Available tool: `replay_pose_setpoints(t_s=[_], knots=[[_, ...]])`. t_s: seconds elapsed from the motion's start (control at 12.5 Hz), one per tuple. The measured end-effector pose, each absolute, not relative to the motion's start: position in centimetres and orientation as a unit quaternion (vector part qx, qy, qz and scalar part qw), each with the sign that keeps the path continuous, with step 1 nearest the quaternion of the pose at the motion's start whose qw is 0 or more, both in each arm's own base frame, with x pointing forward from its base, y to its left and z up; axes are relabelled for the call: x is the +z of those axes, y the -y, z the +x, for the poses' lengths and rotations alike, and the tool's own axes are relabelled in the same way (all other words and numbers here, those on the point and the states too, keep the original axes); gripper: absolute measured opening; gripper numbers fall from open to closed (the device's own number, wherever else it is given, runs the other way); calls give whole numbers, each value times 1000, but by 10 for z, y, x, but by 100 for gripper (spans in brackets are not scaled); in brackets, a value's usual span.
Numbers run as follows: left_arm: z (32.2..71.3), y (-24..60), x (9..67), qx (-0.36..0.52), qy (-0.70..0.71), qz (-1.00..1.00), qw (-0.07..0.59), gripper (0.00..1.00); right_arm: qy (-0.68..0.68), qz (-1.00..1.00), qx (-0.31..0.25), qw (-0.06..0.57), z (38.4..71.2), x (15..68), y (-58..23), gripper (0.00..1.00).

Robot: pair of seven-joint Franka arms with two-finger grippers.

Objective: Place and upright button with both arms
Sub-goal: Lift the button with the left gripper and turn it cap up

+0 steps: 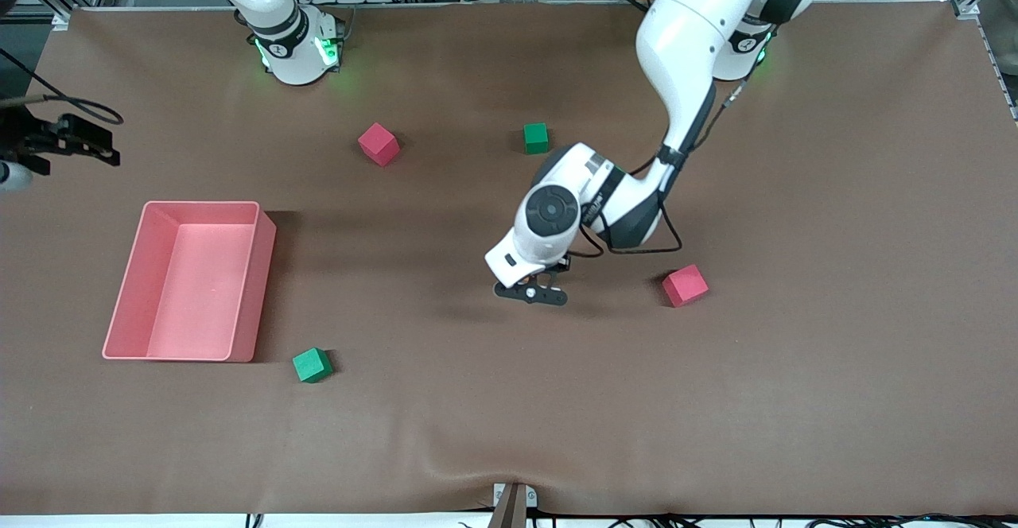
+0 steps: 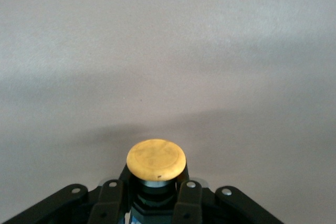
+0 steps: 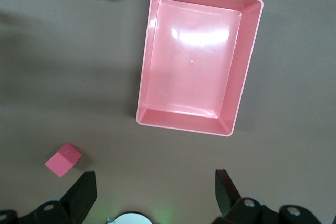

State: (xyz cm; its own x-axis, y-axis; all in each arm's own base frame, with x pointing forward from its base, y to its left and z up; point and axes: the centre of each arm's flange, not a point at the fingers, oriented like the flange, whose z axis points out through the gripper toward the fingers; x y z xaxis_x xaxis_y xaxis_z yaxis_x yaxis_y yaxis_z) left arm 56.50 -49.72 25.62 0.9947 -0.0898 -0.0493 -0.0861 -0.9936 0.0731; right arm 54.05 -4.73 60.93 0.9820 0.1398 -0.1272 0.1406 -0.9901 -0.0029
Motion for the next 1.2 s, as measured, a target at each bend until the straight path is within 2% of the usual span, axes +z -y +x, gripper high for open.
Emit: replay_pose_setpoints(t_s=[0.32, 0.48, 0.72, 0.88, 1.04, 1.2], knots=[[528, 537, 258, 54, -49, 996, -42, 33, -57, 995, -76, -1, 524, 622, 59, 100], [505, 559, 259, 90, -65, 992, -61, 33, -56, 997, -56, 0, 513, 641, 61, 100], [482, 579, 266, 142, -146, 977, -69, 33, -26, 999, -36, 3, 514, 647, 56, 100], [456, 597, 271, 211, -218, 950, -79, 33, 16, 999, -35, 4, 515, 647, 54, 100], [425, 609, 261, 285, -245, 920, -110, 33, 22, 999, -28, 4, 516, 648, 53, 100], [407, 612, 237, 319, -259, 902, -135, 33, 20, 999, -26, 4, 517, 650, 45, 100]])
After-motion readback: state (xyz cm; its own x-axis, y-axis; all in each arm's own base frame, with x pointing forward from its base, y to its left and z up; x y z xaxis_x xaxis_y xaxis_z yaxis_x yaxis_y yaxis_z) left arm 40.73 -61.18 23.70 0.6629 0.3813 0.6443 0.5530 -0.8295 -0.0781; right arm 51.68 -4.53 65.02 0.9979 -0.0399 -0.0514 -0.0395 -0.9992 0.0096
